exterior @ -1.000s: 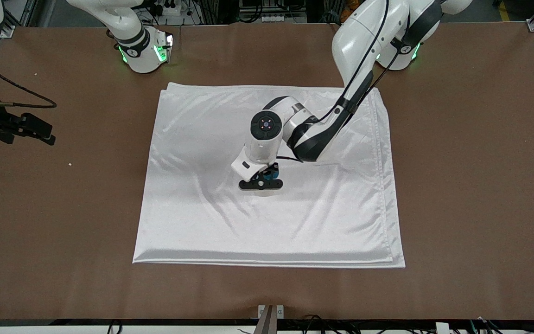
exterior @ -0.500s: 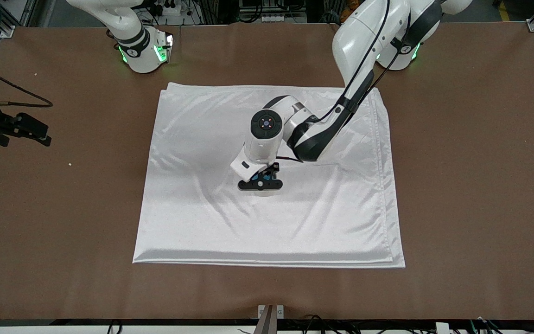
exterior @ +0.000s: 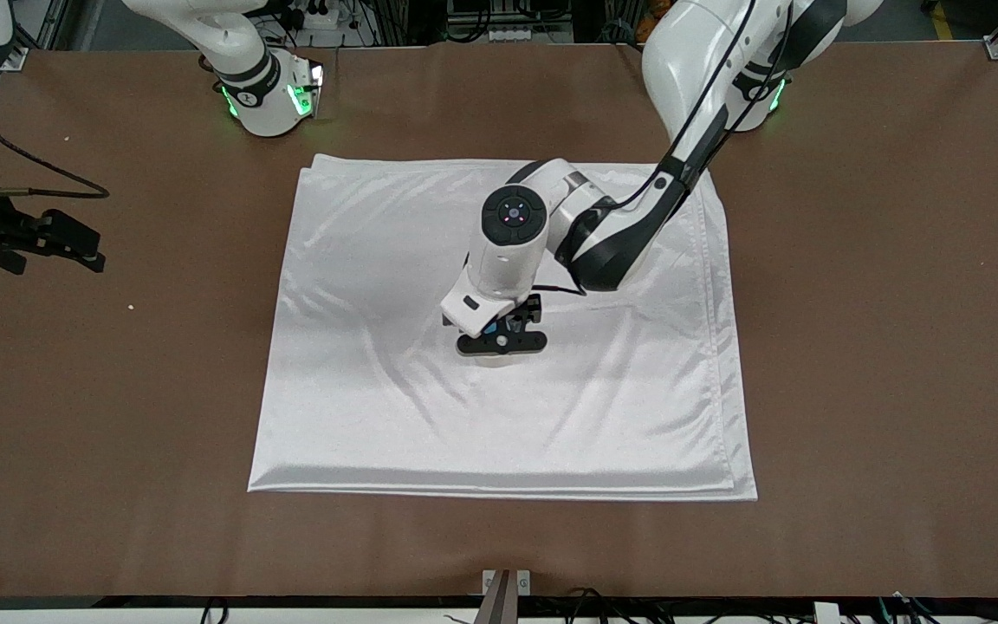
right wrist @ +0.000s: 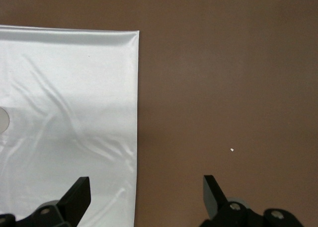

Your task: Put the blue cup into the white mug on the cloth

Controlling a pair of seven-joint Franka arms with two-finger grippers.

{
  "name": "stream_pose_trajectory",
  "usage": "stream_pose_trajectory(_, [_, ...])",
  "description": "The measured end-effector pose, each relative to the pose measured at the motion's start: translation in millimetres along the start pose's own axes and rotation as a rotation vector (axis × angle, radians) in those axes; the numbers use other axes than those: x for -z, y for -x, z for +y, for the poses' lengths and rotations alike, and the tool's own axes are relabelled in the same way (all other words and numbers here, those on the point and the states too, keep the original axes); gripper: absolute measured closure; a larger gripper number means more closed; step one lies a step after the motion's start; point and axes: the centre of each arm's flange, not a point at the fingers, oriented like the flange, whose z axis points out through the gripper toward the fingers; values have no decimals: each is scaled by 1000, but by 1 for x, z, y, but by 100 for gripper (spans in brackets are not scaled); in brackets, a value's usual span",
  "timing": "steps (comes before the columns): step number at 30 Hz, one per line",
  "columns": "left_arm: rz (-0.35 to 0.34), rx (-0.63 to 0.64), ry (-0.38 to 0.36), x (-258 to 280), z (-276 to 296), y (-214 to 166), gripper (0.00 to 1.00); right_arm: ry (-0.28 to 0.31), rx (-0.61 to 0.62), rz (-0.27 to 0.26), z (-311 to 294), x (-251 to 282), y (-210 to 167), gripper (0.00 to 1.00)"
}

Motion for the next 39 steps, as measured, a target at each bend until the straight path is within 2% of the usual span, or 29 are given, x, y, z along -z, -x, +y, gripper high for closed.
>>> stream_pose_trajectory(12, [28,35,-74,88,-73,-15,0,0,43,4,-7,1,0,0])
stream_pose_trajectory(26, [55,-24,-144,177,-197,29,0,-3,46,5,-1,1,0,0])
stream_pose_trajectory(32, [45,-74,-116,201,-241,40,0,-4,47,5,-1,1,0,0])
stream_pose_trajectory(39, [41,-110,-96,233,-296,25,0,-4,48,4,-1,1,0,0])
